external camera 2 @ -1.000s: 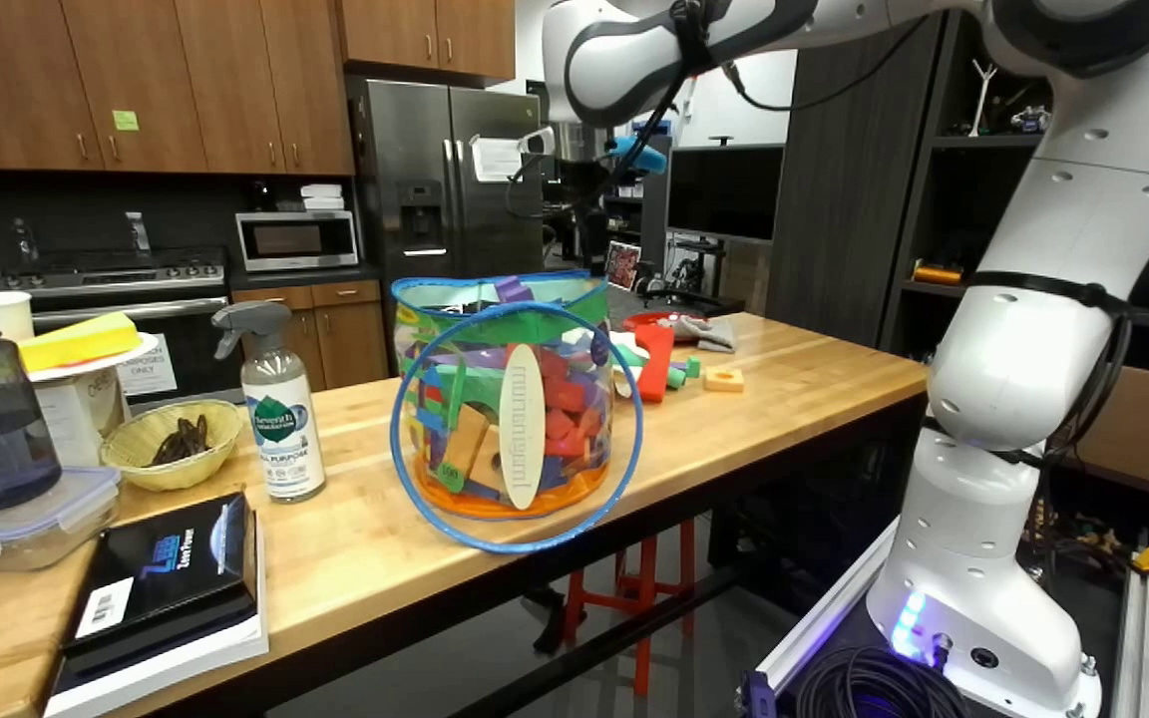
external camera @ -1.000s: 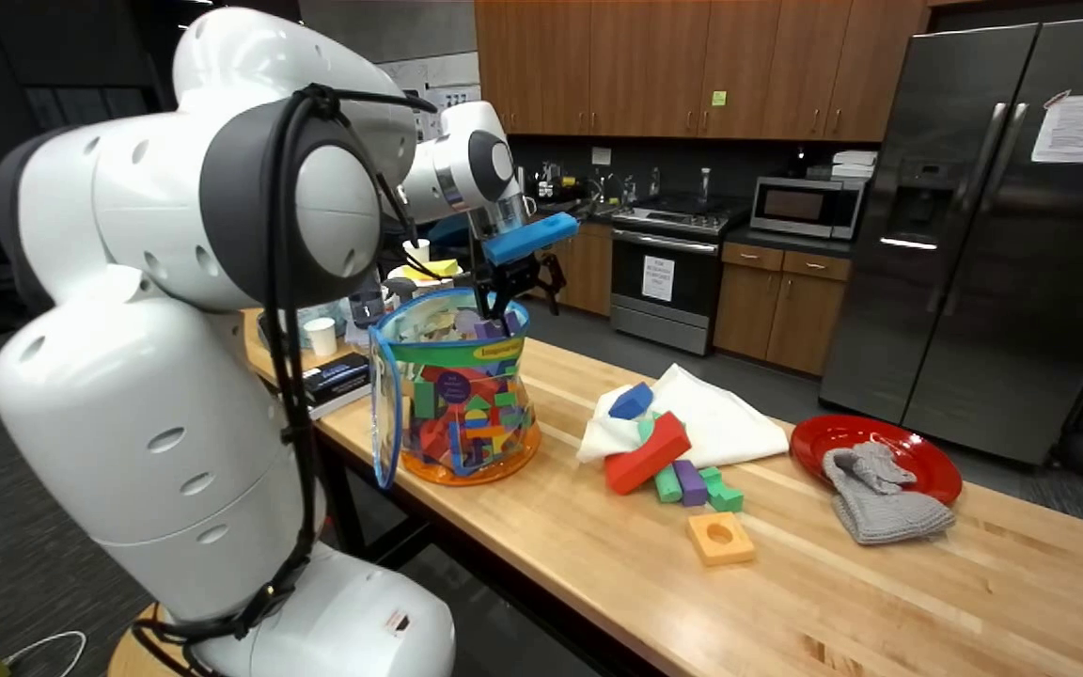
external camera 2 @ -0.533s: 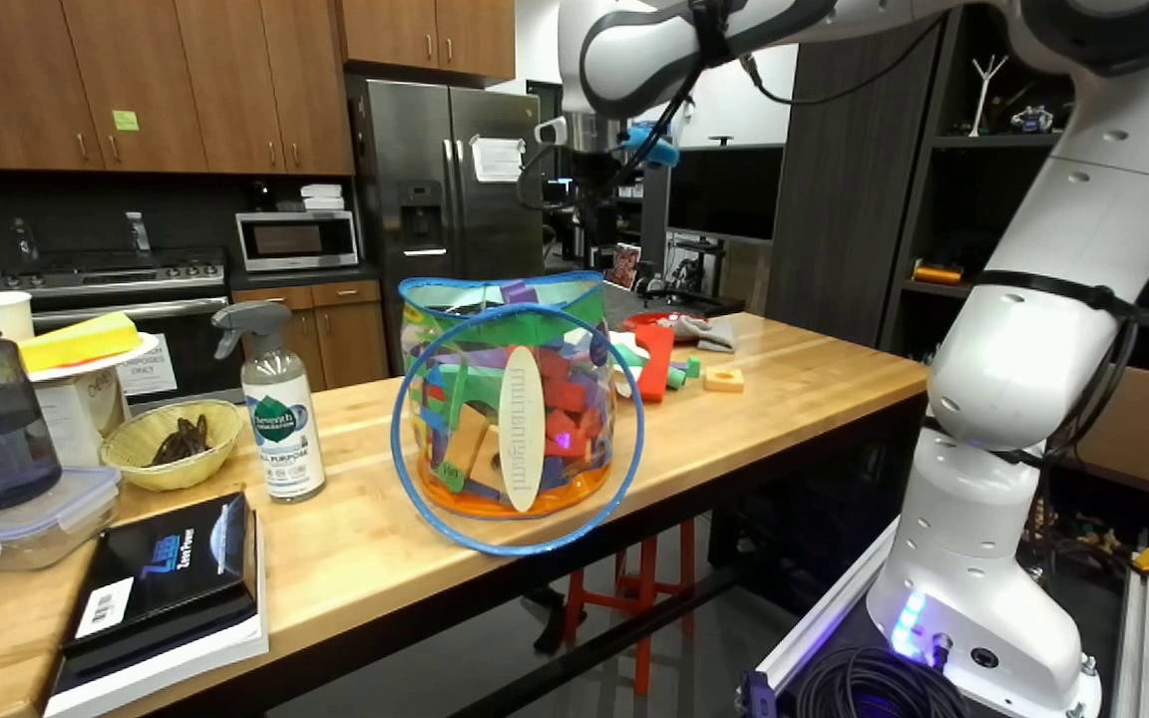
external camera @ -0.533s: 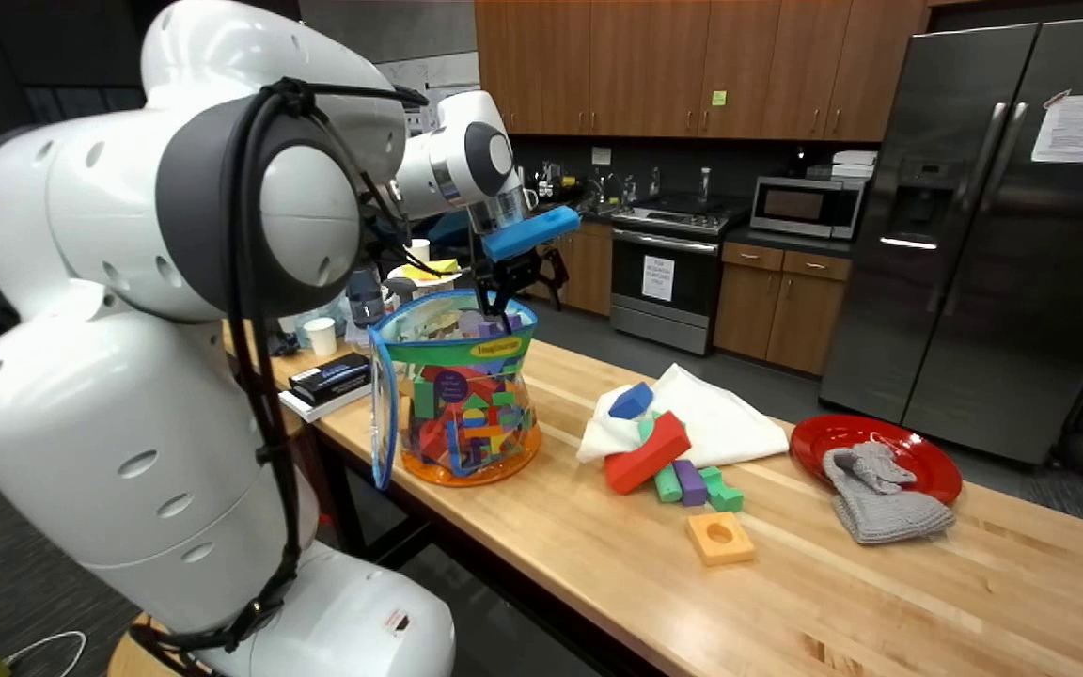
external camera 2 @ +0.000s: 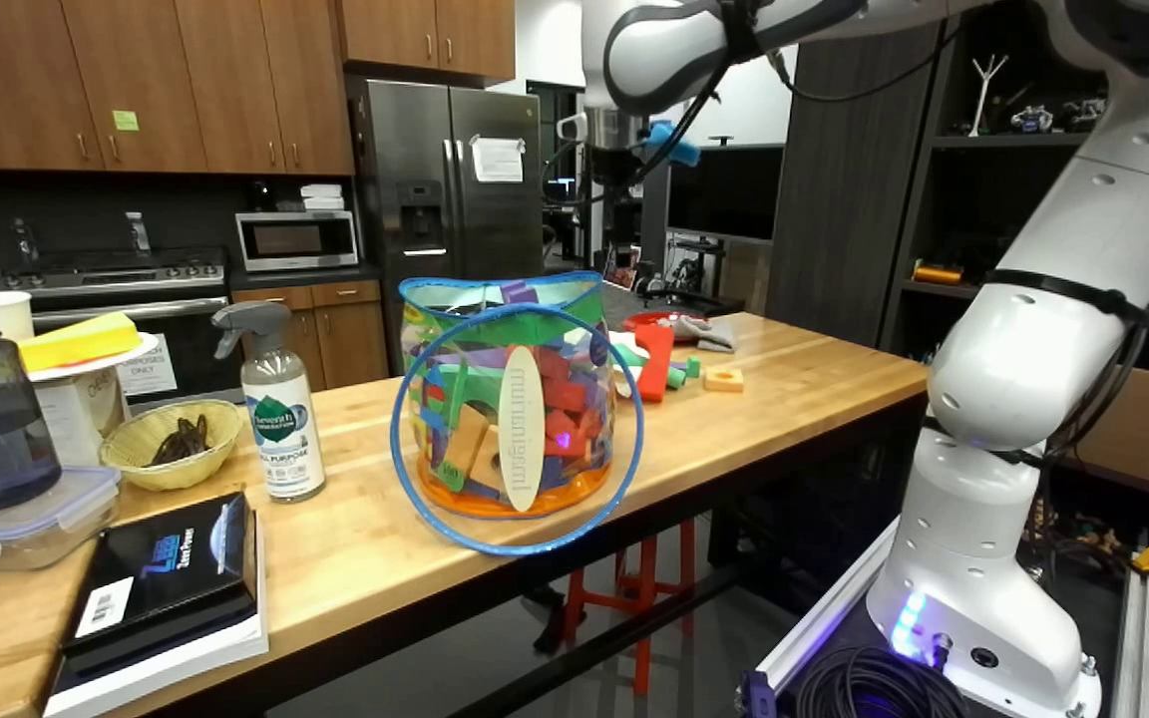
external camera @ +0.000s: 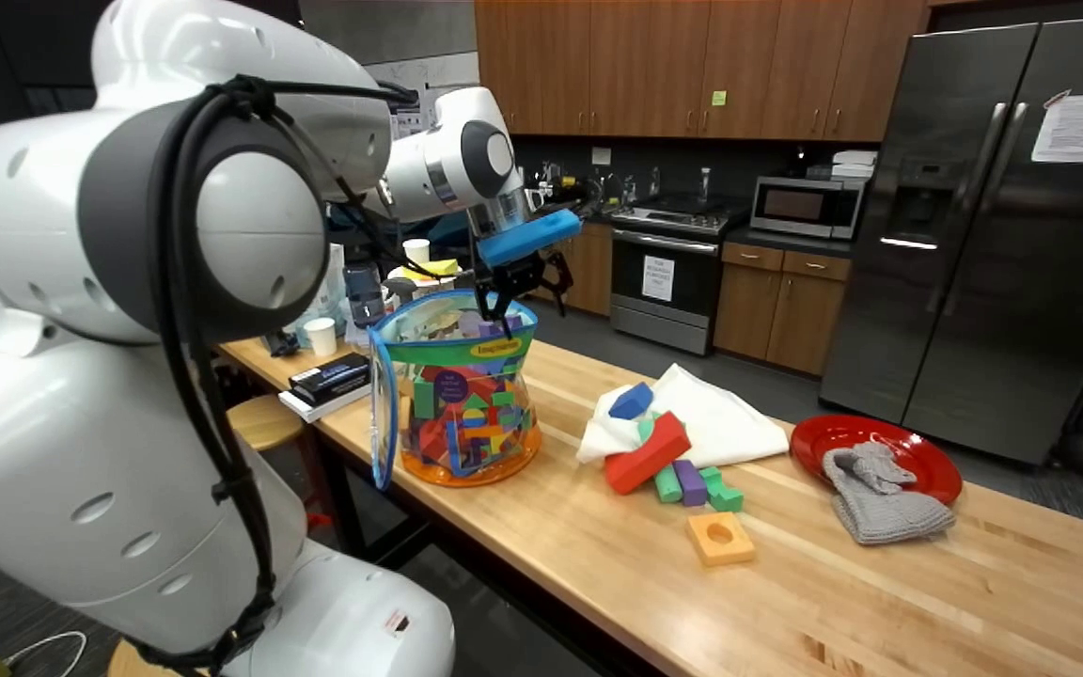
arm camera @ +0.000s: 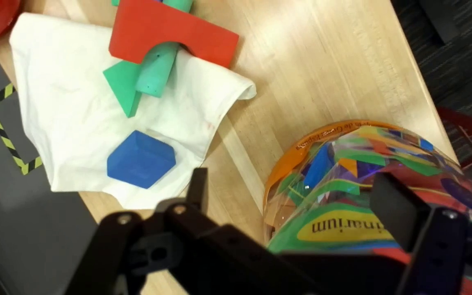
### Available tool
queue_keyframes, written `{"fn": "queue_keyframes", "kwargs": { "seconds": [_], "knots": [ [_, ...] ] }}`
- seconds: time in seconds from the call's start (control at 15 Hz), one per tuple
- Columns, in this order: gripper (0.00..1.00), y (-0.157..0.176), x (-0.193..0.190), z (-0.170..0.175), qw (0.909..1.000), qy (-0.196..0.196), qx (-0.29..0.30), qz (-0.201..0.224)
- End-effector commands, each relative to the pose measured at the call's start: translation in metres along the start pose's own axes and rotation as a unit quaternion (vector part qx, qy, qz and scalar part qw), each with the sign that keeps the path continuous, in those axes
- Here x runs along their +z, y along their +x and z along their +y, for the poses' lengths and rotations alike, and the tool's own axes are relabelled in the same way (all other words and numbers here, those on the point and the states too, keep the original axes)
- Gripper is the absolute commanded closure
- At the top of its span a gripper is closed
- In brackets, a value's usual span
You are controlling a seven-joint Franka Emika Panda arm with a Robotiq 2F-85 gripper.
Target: Pick up the purple block at the edge of the table and place it in the bag
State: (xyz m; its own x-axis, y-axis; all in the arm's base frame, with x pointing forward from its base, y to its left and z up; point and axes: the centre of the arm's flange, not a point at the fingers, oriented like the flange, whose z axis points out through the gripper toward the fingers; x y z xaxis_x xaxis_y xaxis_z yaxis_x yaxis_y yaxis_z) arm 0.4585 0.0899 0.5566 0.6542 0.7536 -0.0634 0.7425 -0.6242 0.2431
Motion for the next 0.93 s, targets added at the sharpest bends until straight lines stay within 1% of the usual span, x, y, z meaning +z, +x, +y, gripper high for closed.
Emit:
{"fn": "queue_keyframes", "kwargs": {
  "seconds": [0.0,0.13,0.4,0.67,0.87],
  "knots": [
    [0.00,-0.039,0.028,-0.017,0.9994,0.005,0.033,-0.005],
    [0.00,-0.056,0.044,-0.021,0.9991,0.013,0.037,-0.014],
    [0.00,-0.104,0.084,-0.023,0.9988,0.022,0.038,-0.022],
    [0.00,-0.159,0.127,-0.020,0.9992,0.013,0.033,-0.018],
    [0.00,-0.199,0.159,-0.014,0.9994,-0.005,0.031,-0.015]
  ]
}}
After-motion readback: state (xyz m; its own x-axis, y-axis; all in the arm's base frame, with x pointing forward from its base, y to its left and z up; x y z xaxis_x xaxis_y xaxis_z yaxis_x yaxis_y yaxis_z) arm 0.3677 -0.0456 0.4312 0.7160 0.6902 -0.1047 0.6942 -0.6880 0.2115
